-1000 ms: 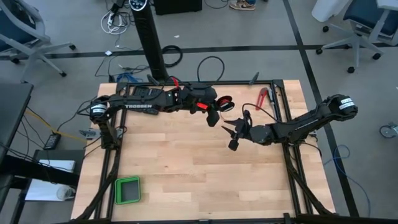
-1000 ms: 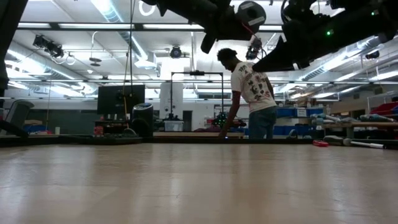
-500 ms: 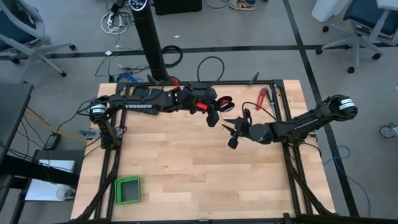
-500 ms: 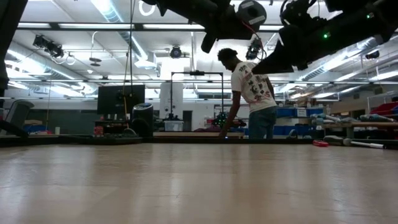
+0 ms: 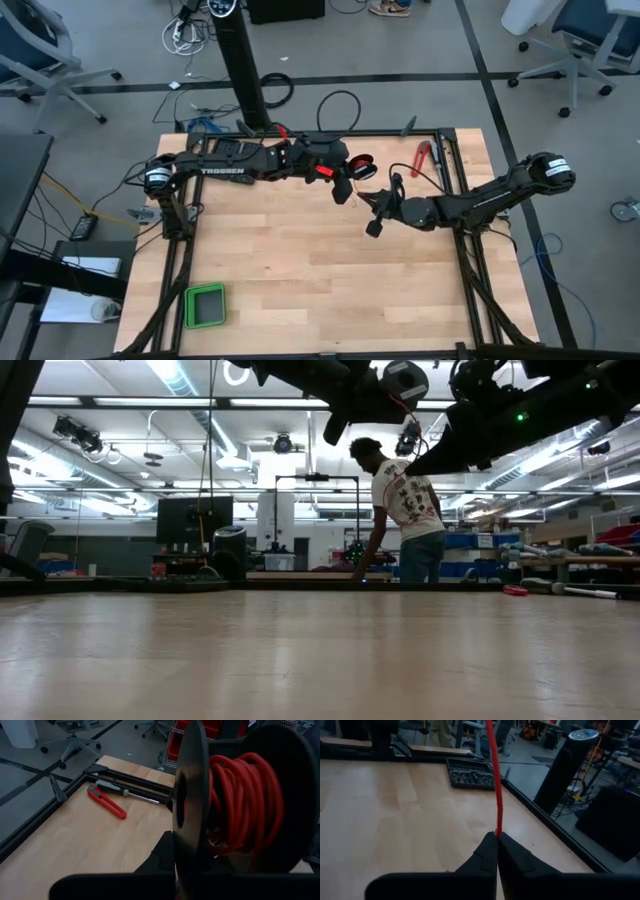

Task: Coil cords
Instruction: Coil the red wire onto the black spool

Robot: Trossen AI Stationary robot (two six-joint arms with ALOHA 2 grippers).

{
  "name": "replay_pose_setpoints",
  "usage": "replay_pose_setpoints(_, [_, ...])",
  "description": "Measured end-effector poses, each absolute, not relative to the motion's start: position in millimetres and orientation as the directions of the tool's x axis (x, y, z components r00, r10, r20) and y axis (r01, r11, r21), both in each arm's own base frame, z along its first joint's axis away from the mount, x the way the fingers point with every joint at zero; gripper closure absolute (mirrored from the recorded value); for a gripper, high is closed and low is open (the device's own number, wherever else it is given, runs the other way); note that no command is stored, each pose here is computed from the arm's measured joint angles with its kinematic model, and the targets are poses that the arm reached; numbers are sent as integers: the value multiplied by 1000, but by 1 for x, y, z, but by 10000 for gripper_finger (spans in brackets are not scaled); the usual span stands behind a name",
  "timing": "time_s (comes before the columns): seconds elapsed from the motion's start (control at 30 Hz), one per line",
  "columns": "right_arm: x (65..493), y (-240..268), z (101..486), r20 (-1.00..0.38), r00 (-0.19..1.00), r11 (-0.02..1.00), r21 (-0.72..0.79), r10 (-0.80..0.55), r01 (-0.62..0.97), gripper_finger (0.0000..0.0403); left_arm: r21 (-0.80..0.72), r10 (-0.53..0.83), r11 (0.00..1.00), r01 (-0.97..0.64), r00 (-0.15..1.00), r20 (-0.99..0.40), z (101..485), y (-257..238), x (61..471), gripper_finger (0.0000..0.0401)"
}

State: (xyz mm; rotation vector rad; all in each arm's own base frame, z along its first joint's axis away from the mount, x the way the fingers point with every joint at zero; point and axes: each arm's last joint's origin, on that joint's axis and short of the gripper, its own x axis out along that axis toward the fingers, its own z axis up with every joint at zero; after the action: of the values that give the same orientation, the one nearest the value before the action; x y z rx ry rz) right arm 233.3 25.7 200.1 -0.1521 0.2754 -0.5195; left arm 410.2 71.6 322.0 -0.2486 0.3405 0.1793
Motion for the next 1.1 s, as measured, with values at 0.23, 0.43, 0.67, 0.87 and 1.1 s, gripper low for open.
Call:
replay_pose_setpoints(0.23, [230,22,196,-248,789,824,-253,-562,507,402,-215,118,955,-205,927,-357,321,71,410,398])
replay_pose_setpoints(0.43, [221,10,197,-295,726,782,-290,-622,552,402,-233,80,956,-179,922,-378,319,70,409,398])
replay_pose_setpoints(0.67, [203,1,212,-292,709,766,-269,-643,584,403,-167,79,970,-178,875,-478,309,69,405,398])
replay_pose_setpoints(0.87, [186,0,234,-228,763,796,-163,-605,583,403,64,241,965,-254,764,-599,297,73,396,398])
replay_pose_setpoints(1.1, [188,3,254,-180,807,827,-108,-562,552,403,217,365,930,-296,687,-629,287,76,391,398])
